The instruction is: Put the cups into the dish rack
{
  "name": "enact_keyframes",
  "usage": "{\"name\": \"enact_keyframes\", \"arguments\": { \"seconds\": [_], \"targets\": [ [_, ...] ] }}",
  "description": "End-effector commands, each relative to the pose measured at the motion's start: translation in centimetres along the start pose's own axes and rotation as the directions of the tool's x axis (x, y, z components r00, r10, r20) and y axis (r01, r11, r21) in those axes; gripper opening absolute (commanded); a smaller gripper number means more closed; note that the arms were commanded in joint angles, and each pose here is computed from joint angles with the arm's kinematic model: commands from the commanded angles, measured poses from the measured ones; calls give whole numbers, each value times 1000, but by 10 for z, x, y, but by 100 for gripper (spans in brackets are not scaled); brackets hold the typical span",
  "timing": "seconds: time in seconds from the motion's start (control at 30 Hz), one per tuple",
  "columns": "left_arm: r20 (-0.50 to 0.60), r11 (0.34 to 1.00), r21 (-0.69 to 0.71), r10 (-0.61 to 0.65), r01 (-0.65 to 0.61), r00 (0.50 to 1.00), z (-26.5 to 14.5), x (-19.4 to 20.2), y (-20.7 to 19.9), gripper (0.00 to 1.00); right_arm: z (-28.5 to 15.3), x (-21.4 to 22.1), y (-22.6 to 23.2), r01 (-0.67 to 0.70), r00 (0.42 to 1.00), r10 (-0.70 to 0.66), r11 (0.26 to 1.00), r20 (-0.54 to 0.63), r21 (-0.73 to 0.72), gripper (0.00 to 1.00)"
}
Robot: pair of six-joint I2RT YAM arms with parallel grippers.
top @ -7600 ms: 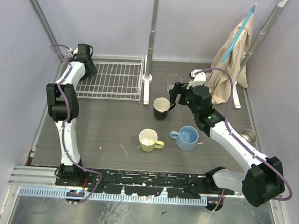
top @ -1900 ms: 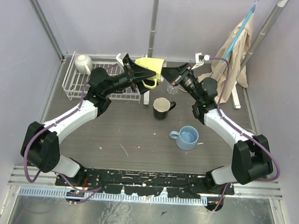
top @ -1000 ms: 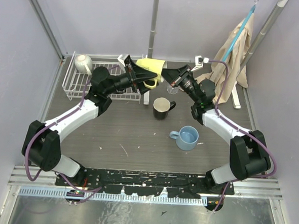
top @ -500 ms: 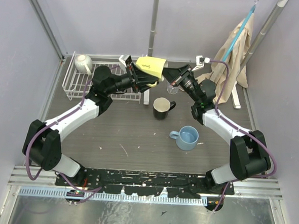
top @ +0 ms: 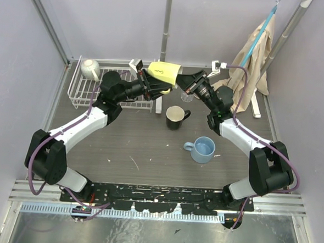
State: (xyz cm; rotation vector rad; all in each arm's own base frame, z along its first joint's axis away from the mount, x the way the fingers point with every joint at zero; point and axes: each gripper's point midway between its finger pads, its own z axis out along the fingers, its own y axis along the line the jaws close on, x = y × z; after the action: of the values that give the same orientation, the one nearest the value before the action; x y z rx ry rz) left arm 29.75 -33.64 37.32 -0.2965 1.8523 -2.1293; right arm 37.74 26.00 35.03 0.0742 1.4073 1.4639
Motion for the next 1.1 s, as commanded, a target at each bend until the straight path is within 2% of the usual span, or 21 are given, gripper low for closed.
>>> {"name": "enact_keyframes", "arguments": {
  "seconds": [0.0,0.03,0.13,0.3,0.47,0.6,0.77,0.93,1.07],
  "targets": [
    [-48,991,104,88,-83,995,-2,15,-37,0,-3,-10,19,122,992,-121,991,23,-49,36],
    [-44,992,98,89,-84,995,-3,14,-35,0,-3,-11,20,124,992,-123,991,26,-47,42],
    [-33,991,83,106,-103,994,-4,10,-31,0,-6,-12,21,127,992,-125,991,32,-42,51],
    [-1,991,41,126,-125,992,-10,-2,-20,0,-11,-16,18,143,989,-142,990,40,-14,54],
    [50,980,-72,191,-187,980,-25,-24,-4,0,-20,-25,12,163,985,-164,986,57,32,63],
    [115,955,-186,255,-232,960,-46,-49,10,0,-29,-28,4,168,983,-173,983,60,73,64],
    [192,859,-421,399,-292,897,-81,-83,31,0,-42,-30,-6,173,982,-182,977,59,123,64],
    [308,740,-636,504,-220,807,-127,-128,53,0,-47,-30,-7,204,976,-212,968,43,145,64],
    [314,618,-771,583,-157,749,-163,-163,63,0,-50,-31,-8,260,964,-265,950,5,174,64]
  ]
}}
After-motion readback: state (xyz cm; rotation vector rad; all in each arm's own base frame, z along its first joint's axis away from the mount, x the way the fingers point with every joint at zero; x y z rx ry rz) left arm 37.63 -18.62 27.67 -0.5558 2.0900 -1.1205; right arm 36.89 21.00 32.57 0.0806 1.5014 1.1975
